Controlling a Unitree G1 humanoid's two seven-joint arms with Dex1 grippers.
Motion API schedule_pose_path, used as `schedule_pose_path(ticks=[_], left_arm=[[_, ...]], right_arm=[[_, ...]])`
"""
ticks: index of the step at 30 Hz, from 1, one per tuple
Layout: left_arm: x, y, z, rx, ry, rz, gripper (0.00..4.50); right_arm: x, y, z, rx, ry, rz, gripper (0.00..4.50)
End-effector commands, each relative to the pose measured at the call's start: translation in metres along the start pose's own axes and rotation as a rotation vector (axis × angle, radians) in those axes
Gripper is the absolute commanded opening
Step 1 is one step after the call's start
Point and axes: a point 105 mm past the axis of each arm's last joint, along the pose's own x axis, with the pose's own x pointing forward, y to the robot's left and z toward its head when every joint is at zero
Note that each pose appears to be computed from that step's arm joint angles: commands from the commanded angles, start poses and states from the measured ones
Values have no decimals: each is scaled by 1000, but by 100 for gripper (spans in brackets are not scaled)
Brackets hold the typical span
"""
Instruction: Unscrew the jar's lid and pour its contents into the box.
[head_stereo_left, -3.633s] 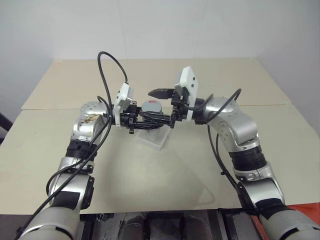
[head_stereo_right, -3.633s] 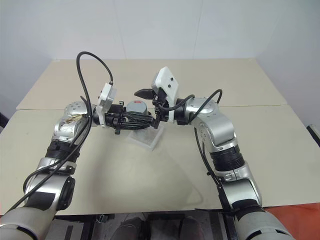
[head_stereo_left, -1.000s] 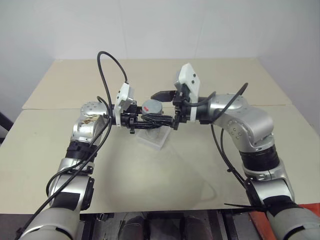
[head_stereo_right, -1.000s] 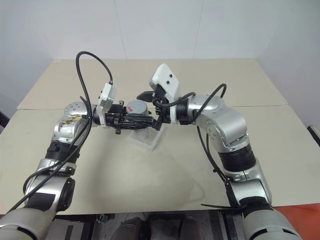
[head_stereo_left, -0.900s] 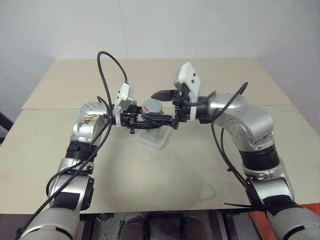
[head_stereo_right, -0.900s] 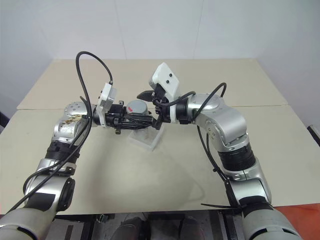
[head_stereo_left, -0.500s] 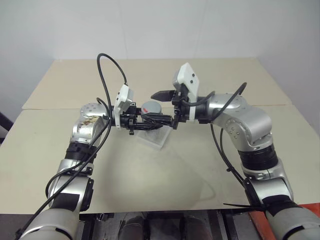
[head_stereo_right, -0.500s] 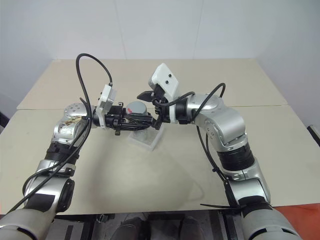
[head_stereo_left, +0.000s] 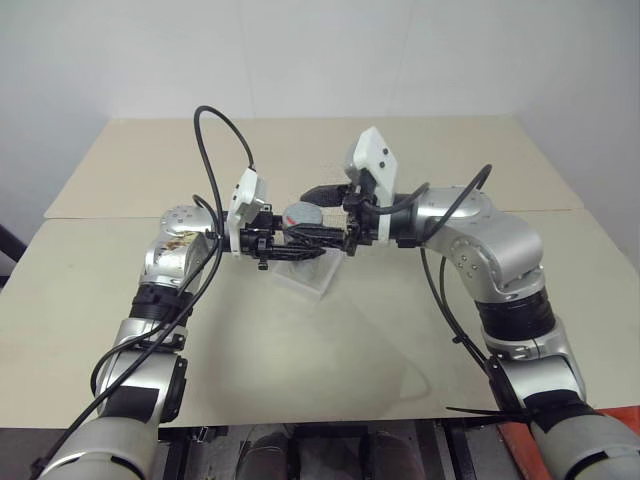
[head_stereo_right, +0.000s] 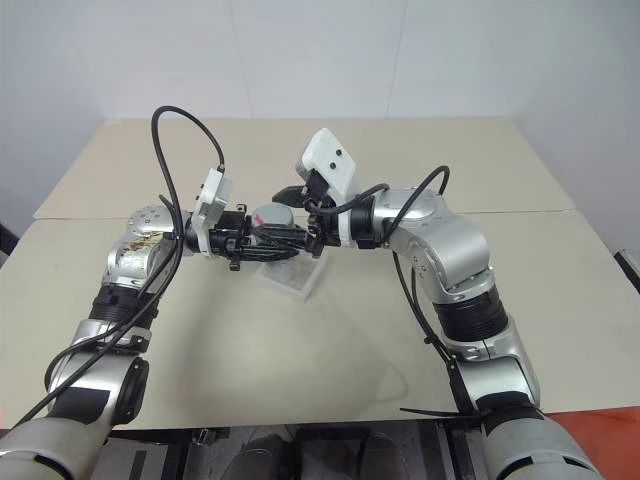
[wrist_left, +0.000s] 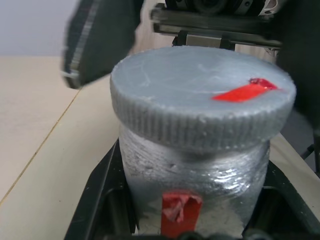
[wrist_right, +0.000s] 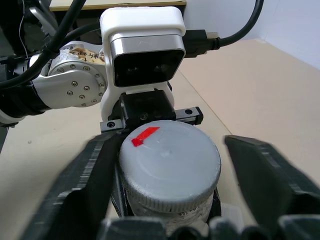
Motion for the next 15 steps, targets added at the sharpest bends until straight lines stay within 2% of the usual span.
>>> schedule_pose_path(ticks=[1, 10, 15], left_arm=[[-2, -1, 11, 46, -11, -6, 200], [0, -5, 5, 27, 0, -26, 200], [2, -10, -5, 10, 21, -41, 200]], right_arm=[[0, 2, 15, -57, -43, 3, 276], [-3, -2, 20, -66, -54, -10, 276], [-14, -11, 32, -66, -74, -13, 276]])
